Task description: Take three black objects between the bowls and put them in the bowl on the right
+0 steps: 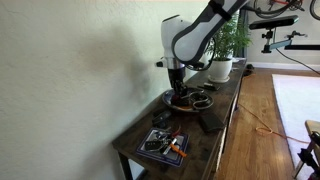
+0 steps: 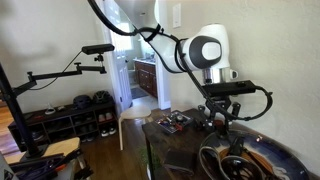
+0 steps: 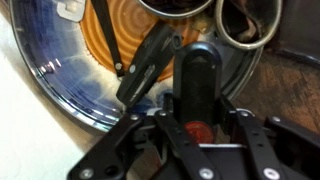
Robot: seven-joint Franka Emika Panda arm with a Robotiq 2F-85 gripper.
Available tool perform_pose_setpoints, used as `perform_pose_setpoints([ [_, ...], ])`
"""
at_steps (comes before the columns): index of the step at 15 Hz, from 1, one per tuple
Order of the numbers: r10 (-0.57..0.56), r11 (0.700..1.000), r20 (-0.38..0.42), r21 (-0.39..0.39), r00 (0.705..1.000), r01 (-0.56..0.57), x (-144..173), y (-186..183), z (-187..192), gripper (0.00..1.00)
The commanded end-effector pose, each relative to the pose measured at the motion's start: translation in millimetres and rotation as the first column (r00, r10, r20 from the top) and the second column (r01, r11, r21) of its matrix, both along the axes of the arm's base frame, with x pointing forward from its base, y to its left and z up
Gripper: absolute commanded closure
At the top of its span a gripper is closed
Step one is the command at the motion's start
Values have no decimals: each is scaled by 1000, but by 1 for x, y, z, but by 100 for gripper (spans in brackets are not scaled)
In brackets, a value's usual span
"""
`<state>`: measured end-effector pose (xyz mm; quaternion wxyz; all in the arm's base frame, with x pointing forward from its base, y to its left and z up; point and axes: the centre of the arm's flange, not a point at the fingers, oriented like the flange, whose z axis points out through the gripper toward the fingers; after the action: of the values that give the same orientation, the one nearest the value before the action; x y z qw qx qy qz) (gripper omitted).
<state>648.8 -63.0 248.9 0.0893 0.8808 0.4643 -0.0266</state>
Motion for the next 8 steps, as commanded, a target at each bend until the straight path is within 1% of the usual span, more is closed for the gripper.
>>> perform_pose_setpoints([
  [1, -30, 1000, 31, 0, 999, 30, 24, -16, -19, 81],
  [5, -35, 999, 26, 8, 999, 35, 38, -21, -38, 81],
  [7, -36, 999, 20, 7, 999, 36, 41, -20, -41, 81],
  [8, -33, 999, 17, 3, 999, 33, 40, -18, -39, 31],
])
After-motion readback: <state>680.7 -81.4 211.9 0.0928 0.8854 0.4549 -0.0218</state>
